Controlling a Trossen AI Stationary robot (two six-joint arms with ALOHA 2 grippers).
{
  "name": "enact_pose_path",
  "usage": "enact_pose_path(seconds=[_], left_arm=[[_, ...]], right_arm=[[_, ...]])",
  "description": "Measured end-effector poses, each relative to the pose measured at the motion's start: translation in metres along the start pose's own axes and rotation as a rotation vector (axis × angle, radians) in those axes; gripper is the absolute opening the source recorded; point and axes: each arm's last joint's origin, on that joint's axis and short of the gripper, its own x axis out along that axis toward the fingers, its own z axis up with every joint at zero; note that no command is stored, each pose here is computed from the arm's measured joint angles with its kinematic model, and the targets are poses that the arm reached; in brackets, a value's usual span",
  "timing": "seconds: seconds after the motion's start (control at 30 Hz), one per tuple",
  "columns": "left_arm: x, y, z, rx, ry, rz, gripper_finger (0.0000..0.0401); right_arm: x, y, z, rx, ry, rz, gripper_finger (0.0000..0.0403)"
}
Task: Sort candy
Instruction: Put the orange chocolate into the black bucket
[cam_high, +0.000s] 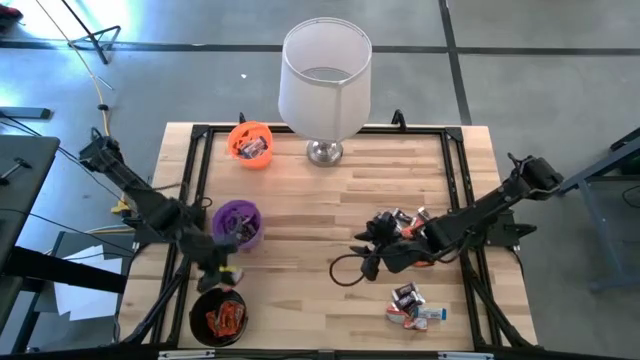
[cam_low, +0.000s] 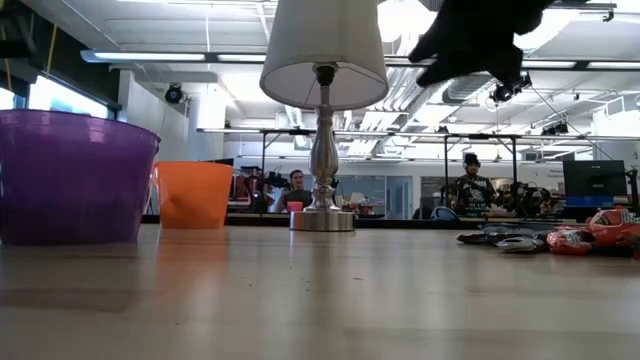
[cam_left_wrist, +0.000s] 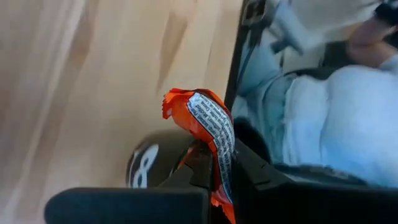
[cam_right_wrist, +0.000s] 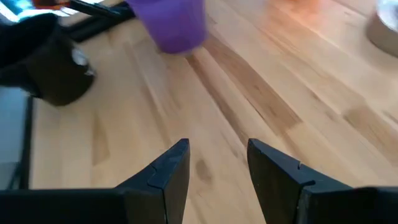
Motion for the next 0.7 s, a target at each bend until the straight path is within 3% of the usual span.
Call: enact_pose_path(seconds=[0.27, 0.47, 0.7], left_arm=[[0.036, -0.005, -0.009, -0.174, 0.095, 0.074, 0.0010], [0.050, -0.021, -0.016, -0.082, 0.214, -0.069, 0.0010], [0.044, -0.022, -0.012, -0.017, 0.031, -0.047, 0.0010]], right_arm=[[-0.008, -0.011, -0.022, 0.064, 0.136, -0.143, 0.0154], [-0.019, -0.006, -0.037, 0.073, 0.170, -0.150, 0.0154], [-0.028, 0.009, -0.056, 0.098, 0.167, -0.112, 0.0154]])
